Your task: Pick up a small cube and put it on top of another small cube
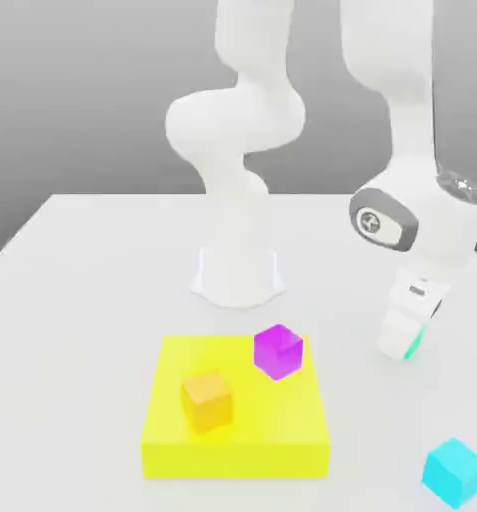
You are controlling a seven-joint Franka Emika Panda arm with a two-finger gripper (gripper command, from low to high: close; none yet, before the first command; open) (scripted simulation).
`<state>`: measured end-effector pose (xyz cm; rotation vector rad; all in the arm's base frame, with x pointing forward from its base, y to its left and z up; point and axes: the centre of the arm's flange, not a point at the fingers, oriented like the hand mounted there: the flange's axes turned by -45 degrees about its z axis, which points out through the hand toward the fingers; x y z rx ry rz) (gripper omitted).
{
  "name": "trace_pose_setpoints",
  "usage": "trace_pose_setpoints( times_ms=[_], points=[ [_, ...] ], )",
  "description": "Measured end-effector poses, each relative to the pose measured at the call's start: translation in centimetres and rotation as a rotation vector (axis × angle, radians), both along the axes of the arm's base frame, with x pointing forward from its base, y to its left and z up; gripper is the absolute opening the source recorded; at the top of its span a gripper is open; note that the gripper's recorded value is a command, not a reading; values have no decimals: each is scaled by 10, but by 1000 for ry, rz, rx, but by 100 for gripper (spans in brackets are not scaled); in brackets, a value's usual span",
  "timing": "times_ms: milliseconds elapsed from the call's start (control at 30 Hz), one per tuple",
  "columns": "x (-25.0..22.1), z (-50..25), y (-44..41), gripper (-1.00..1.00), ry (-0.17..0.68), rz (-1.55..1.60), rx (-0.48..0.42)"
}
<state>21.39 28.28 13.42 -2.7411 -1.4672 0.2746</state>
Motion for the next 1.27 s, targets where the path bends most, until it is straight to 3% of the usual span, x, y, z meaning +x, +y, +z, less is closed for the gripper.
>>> trace_pose_setpoints(
  times_ms=[467,933,1067,1100,1267],
  points=[
    [12,58,5,-100,-150,22,64],
    [225,108,-16,-100,-162,21,68],
    [243,67,-23,-100,-163,19,67],
    [243,55,-24,100,-163,20,67],
    [243,55,-24,100,-163,20,67]
  ],
)
